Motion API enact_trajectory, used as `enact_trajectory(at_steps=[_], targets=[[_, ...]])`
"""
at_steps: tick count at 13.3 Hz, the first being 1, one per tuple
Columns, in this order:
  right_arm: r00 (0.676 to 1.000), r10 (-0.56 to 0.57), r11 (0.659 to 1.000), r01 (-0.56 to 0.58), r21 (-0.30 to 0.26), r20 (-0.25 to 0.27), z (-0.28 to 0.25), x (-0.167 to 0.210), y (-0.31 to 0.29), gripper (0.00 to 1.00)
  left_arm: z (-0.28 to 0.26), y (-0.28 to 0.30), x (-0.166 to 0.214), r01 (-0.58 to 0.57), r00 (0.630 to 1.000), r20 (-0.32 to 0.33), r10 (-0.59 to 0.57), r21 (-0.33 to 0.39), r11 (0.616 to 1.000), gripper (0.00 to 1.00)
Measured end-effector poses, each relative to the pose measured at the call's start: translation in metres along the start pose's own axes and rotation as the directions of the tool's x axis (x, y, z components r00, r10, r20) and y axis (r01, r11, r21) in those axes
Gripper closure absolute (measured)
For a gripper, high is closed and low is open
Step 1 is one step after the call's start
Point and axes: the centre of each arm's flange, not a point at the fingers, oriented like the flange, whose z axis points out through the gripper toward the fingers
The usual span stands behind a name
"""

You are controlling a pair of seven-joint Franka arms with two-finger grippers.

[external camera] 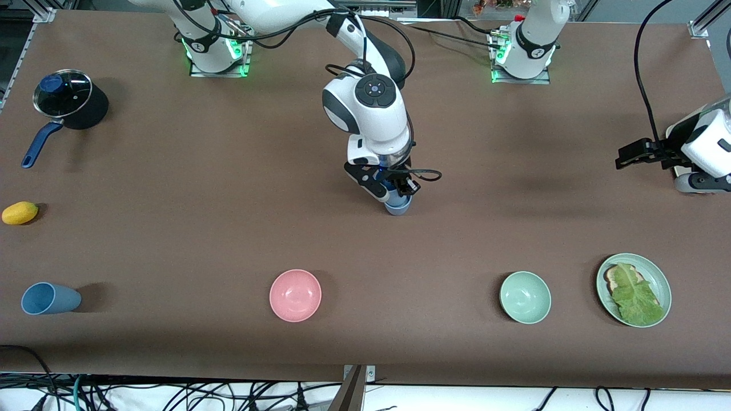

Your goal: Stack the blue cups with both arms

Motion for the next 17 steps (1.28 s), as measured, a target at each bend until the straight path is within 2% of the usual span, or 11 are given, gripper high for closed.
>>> enact_trajectory(at_steps=[1,3,6,8,10,12,14,17], targets=[[1.000,-0.003,1.000,0.003,-0.003,-0.004,0.002,0.000,0.001,0.83,0.002,0.000,0.000,0.000,1.000,0.003,0.000,0.000,1.000,0.00],[1.000,-0.002,1.000,0.002,-0.015,-0.011,0.002,0.003,0.001,0.60,0.003,0.000,0.000,0.000,1.000,0.006,0.000,0.000,1.000,0.00],[0.999,-0.003,0.997,-0.001,-0.073,-0.043,0.000,0.021,0.005,0.28,0.009,-0.002,0.001,0.004,1.000,0.018,-0.004,-0.001,1.000,0.00],[0.997,-0.061,0.992,0.054,-0.114,-0.053,-0.016,0.035,0.005,0.04,0.011,-0.003,0.002,0.005,1.000,0.021,-0.005,-0.001,1.000,0.00],[0.990,-0.133,0.980,0.124,-0.159,-0.048,-0.049,0.067,0.007,0.00,0.012,-0.003,0.003,0.004,1.000,0.023,-0.004,-0.001,1.000,0.00],[0.977,-0.212,0.955,0.202,-0.218,-0.019,-0.086,0.124,0.017,0.00,0.013,-0.003,0.003,0.004,1.000,0.024,-0.004,-0.001,1.000,0.00],[0.953,-0.301,0.916,0.298,-0.269,0.033,-0.116,0.187,0.035,0.00,0.013,-0.003,0.003,0.005,1.000,0.025,-0.005,-0.001,1.000,0.00],[0.898,-0.419,0.845,0.439,-0.306,0.133,-0.152,0.274,0.071,0.00,0.013,-0.003,0.003,0.005,1.000,0.025,-0.005,-0.001,1.000,0.00]])
